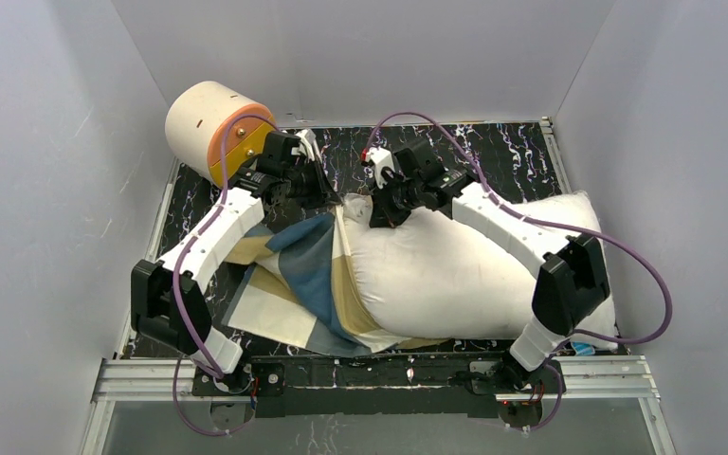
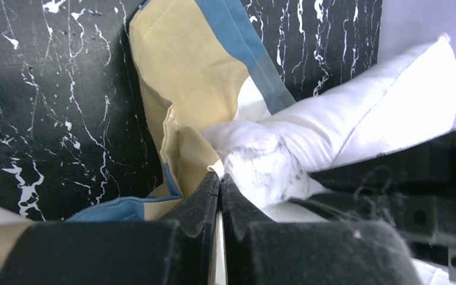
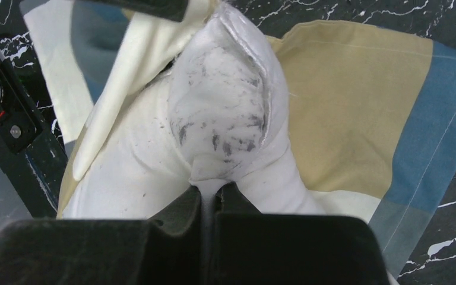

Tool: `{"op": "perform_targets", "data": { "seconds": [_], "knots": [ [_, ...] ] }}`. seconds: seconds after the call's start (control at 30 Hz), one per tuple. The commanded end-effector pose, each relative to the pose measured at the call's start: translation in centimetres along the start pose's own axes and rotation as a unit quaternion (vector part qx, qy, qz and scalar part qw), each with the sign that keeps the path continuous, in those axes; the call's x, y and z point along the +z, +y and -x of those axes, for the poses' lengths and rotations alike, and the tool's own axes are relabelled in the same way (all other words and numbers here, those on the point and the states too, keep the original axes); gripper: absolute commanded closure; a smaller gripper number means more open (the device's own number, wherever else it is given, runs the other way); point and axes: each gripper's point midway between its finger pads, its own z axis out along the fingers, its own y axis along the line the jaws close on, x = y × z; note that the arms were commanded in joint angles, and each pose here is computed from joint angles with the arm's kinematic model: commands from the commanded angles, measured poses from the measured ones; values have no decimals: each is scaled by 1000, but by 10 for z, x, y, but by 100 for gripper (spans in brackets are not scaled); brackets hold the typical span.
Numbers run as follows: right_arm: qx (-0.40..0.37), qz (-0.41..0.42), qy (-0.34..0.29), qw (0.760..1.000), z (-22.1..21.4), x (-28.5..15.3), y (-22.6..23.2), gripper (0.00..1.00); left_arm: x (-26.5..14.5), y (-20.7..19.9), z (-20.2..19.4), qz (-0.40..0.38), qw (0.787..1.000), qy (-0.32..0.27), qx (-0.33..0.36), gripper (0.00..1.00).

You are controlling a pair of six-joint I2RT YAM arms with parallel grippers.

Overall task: Put the pillow into the pillowcase
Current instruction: Stuff the pillow into the pillowcase.

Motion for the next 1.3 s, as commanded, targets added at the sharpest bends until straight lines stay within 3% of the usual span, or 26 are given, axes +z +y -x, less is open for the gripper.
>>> {"op": "perform_targets", "data": {
  "seconds": [0.0,0.13,0.4,0.57,0.77,1.07,1.27],
  "knots": [
    [4,63,65,996,-45,-7,55,99,-7,3,54,29,995,-94,27,100],
    [-2,94,65,993,-57,-3,71,99,-1,14,55,45,993,-98,37,100],
    [19,113,147,983,-88,-2,82,99,7,13,81,23,992,-119,31,100],
    [21,103,90,990,-57,11,80,99,-5,-36,94,-87,987,-131,25,100],
    [49,84,44,994,-25,36,71,99,-45,-99,121,-207,964,-167,2,100],
    [77,75,21,994,-31,48,64,99,-58,-104,141,-196,962,-190,10,100],
    [73,45,-27,996,-25,46,53,99,-52,-95,122,-206,962,-180,13,100]
  ]
}}
